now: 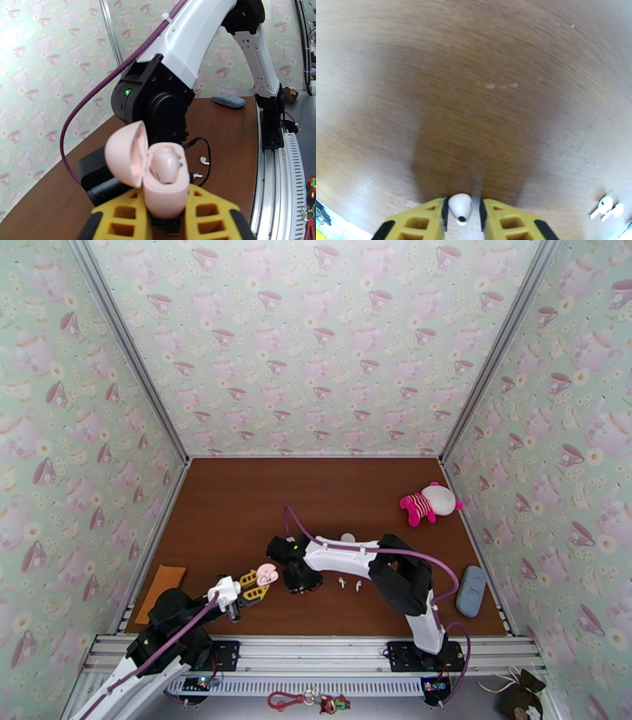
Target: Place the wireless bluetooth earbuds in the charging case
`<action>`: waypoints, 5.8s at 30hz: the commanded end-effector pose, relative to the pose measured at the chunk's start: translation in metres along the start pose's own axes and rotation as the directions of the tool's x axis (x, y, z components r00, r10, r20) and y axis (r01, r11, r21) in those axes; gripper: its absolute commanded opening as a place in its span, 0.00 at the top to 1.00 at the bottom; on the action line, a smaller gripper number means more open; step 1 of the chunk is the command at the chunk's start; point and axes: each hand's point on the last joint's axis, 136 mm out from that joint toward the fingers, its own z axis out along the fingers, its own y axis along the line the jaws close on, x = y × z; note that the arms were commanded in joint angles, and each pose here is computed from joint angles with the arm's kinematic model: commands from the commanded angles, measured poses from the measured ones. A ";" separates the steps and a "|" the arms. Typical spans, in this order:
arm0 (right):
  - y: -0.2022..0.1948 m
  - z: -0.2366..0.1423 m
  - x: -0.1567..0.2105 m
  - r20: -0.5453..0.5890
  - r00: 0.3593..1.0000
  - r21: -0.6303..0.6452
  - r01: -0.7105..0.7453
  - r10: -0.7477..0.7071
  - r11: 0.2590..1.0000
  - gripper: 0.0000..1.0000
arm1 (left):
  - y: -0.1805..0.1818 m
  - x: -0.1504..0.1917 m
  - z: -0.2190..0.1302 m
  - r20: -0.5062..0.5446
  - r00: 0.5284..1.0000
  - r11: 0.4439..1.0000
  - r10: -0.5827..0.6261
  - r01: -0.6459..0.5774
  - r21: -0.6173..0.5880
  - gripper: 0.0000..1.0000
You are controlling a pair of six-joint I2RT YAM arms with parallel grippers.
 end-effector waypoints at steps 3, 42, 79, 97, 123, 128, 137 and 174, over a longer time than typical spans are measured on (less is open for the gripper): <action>-0.006 0.014 -0.014 0.023 0.999 0.041 0.027 -0.028 0.999 0.73 | -0.003 0.002 0.001 -0.001 1.000 1.000 0.016 -0.016 0.014 1.00; -0.030 -0.009 -0.018 0.111 0.961 0.012 -0.255 0.252 0.967 0.74 | -0.003 0.003 0.001 -0.004 1.000 1.000 0.012 -0.012 0.017 1.00; -0.038 0.005 -0.019 0.006 0.994 0.072 -0.110 0.110 0.991 0.78 | -0.003 0.000 0.000 0.004 1.000 1.000 0.014 -0.014 0.015 1.00; -0.038 -0.063 -0.041 0.216 0.960 -0.050 -0.172 0.179 0.984 0.80 | -0.003 0.001 0.001 0.005 1.000 1.000 0.011 -0.011 0.016 1.00; 0.016 -0.291 -0.019 0.691 0.692 -0.449 0.185 0.208 0.874 0.75 | 0.033 -0.014 0.015 0.060 0.989 0.985 -0.137 0.143 -0.099 1.00; 0.032 -0.309 -0.010 0.731 0.652 -0.457 0.248 0.202 0.854 0.75 | 0.035 -0.014 0.016 0.062 0.986 0.982 -0.154 0.160 -0.098 1.00; 0.048 -0.322 -0.005 0.770 0.592 -0.489 0.309 0.238 0.816 0.75 | 0.033 -0.015 0.016 0.068 0.983 0.980 -0.173 0.179 -0.086 1.00; 0.067 -0.306 -0.011 0.799 0.544 -0.482 0.322 0.257 0.815 0.76 | 0.035 -0.039 0.020 0.144 0.929 0.939 -0.341 0.345 -0.003 1.00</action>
